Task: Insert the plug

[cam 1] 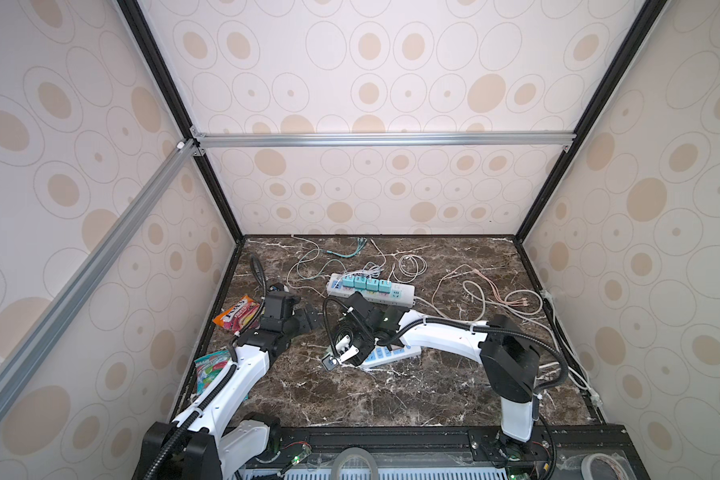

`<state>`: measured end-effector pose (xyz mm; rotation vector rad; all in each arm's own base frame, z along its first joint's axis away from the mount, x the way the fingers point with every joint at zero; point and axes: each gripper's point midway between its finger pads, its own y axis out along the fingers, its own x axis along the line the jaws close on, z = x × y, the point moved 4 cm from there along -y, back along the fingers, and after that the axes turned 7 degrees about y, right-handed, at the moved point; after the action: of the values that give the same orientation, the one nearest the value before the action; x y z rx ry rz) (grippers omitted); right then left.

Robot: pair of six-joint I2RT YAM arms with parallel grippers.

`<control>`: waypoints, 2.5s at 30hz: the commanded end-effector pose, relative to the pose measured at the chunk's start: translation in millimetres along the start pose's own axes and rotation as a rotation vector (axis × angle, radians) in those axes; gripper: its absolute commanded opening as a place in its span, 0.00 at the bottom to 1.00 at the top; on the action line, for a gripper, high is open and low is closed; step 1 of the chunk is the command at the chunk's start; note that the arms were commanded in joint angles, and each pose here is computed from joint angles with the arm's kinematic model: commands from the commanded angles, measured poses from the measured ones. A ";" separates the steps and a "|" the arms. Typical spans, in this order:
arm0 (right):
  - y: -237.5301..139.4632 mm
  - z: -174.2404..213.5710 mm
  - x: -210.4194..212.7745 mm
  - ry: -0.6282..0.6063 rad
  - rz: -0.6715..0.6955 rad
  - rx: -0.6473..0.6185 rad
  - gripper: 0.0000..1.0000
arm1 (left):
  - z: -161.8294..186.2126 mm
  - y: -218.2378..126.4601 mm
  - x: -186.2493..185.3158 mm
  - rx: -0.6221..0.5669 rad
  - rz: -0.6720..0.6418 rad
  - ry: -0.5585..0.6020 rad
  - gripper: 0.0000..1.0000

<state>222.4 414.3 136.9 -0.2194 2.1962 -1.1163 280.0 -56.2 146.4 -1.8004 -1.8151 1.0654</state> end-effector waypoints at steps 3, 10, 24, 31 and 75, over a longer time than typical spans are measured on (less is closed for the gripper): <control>-34.7 -8.3 -36.8 0.478 0.294 -0.109 0.98 | 21.2 11.1 -30.9 0.069 0.128 0.013 0.98; -72.6 27.4 -50.7 1.019 0.563 -0.157 0.99 | 61.6 25.5 -58.3 0.220 0.162 0.146 0.98; -110.3 61.7 -61.4 1.185 0.740 -0.135 1.00 | 120.8 24.7 -83.1 0.426 0.207 0.407 0.92; -109.1 63.9 -60.5 1.178 0.756 -0.137 1.00 | 126.2 23.1 -76.3 0.448 0.108 0.495 0.86; -174.4 92.8 -66.6 1.536 0.624 -0.216 0.97 | 58.1 -5.5 -102.3 0.060 0.192 0.561 0.00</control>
<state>315.7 270.7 250.5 1.7033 3.0784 -0.6414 232.3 -160.3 111.0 -1.9048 -1.2453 0.6818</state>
